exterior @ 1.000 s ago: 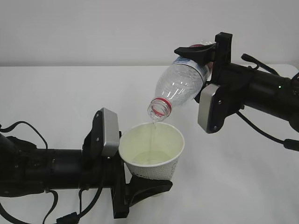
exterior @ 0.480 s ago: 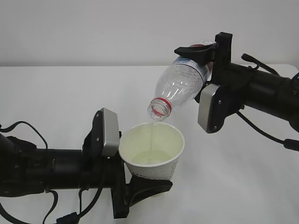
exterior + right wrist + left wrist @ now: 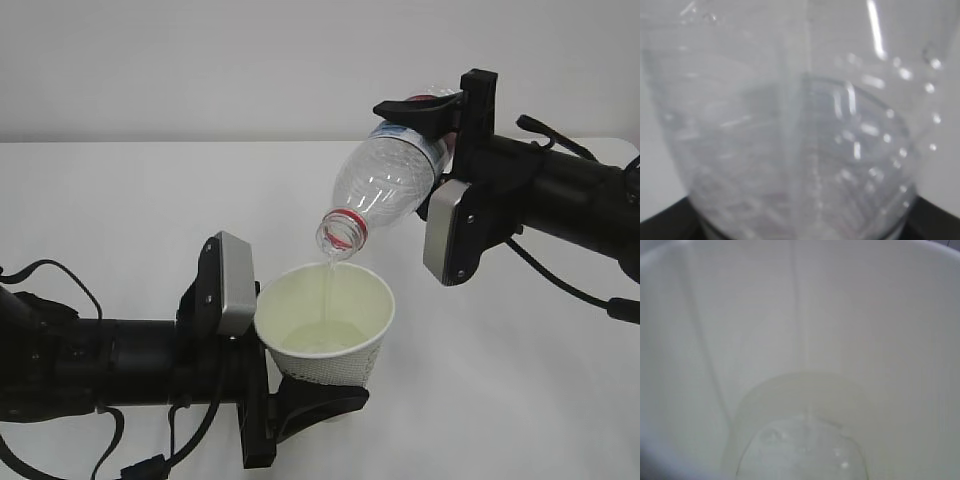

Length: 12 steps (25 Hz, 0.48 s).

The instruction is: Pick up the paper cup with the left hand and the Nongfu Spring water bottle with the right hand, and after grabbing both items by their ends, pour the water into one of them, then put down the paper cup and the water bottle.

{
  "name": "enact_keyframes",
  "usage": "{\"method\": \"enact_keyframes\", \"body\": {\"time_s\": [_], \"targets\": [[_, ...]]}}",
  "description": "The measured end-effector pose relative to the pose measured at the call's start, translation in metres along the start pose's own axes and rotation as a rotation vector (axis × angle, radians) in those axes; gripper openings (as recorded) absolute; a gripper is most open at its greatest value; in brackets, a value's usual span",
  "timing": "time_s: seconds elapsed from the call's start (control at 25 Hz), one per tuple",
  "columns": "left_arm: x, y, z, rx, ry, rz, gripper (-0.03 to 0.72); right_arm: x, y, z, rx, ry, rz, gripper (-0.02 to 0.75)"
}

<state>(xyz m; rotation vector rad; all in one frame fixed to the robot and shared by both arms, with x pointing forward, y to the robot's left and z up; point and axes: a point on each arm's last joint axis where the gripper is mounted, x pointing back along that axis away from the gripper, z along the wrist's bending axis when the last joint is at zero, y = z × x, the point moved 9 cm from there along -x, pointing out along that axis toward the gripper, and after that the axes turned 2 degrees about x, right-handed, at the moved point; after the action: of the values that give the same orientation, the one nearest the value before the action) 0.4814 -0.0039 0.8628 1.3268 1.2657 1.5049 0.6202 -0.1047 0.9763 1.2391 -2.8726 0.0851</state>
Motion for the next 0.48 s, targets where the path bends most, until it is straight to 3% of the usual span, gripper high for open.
{"method": "enact_keyframes", "body": {"time_s": [0.48], "targets": [[0.0000, -0.0003, 0.0001, 0.000, 0.000, 0.002, 0.510, 0.0000, 0.0001, -0.0003, 0.000, -0.001, -0.001, 0.491]]}}
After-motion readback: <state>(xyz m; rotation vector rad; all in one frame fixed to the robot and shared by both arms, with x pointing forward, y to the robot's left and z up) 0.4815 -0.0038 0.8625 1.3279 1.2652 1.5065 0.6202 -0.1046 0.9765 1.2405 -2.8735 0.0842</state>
